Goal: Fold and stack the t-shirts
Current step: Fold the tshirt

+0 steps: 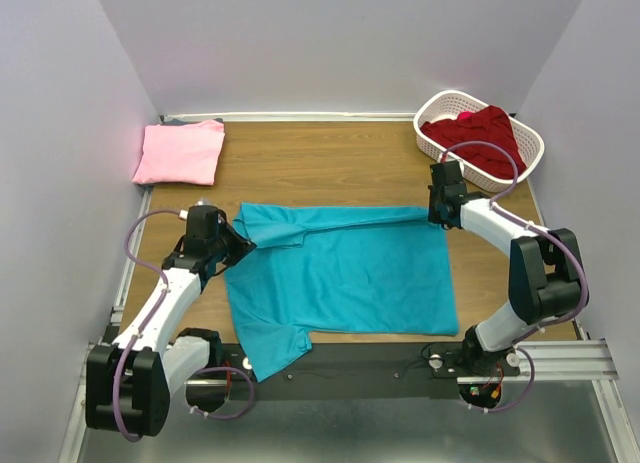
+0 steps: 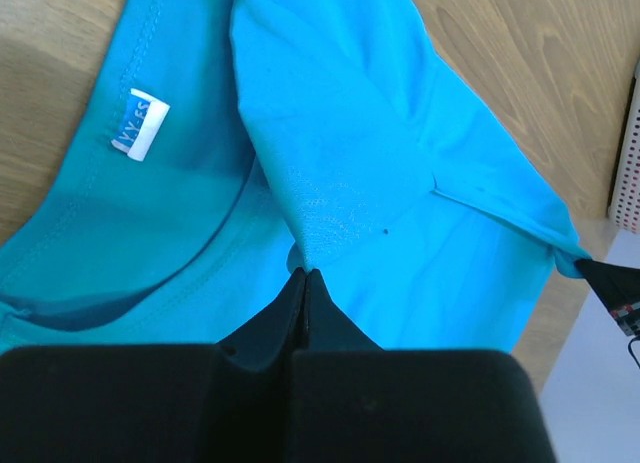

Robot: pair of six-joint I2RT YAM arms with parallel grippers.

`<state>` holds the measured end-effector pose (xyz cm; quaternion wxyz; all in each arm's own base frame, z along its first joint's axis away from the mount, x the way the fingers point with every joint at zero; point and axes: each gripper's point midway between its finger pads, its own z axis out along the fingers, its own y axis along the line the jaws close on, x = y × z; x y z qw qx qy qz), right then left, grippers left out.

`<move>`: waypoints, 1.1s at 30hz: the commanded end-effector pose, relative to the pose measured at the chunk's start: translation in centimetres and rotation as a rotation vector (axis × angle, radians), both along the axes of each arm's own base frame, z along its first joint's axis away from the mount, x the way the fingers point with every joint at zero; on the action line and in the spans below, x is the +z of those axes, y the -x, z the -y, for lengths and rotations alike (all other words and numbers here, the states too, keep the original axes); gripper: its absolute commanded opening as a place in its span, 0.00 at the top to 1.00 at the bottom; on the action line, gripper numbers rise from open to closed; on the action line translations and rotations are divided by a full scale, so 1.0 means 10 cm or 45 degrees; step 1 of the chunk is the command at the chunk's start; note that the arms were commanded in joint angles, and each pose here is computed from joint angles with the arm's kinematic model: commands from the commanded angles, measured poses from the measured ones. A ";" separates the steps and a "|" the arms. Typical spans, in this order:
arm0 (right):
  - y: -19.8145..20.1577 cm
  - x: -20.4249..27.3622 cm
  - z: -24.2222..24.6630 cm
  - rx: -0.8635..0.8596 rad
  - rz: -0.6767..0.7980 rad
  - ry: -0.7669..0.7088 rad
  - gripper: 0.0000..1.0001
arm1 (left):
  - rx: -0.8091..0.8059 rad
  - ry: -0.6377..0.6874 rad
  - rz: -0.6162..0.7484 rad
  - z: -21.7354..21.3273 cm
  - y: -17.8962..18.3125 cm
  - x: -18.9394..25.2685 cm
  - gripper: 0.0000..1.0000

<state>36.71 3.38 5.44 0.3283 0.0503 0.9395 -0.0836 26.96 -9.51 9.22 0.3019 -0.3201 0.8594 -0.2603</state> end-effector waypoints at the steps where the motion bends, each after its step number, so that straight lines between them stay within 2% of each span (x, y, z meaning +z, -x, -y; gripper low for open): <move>1: 0.09 -0.07 0.10 -0.059 -0.033 0.022 0.99 | 0.002 0.043 -0.039 0.05 0.09 -0.07 1.00; 9: 0.16 -0.17 0.12 -0.084 -0.066 0.028 0.99 | 0.026 0.094 -0.117 0.08 0.26 -0.28 1.00; 12: 0.15 -0.18 0.12 -0.082 -0.068 0.025 0.99 | 0.030 0.105 -0.096 0.09 0.28 -0.23 1.00; 19: 0.12 -0.14 0.12 -0.086 -0.055 0.031 0.99 | 0.106 -0.005 0.024 -0.08 0.10 0.14 1.00; 29: 0.27 -0.08 0.21 -0.114 -0.070 0.064 0.99 | 0.079 0.019 -0.050 -0.04 0.23 -0.06 1.00; 32: 0.35 -0.13 0.20 -0.122 -0.097 0.046 0.96 | 0.081 0.026 -0.058 -0.04 0.27 -0.10 1.00; 33: 0.38 -0.16 0.17 -0.112 -0.112 0.026 0.90 | 0.080 0.027 -0.062 -0.04 0.28 -0.11 1.00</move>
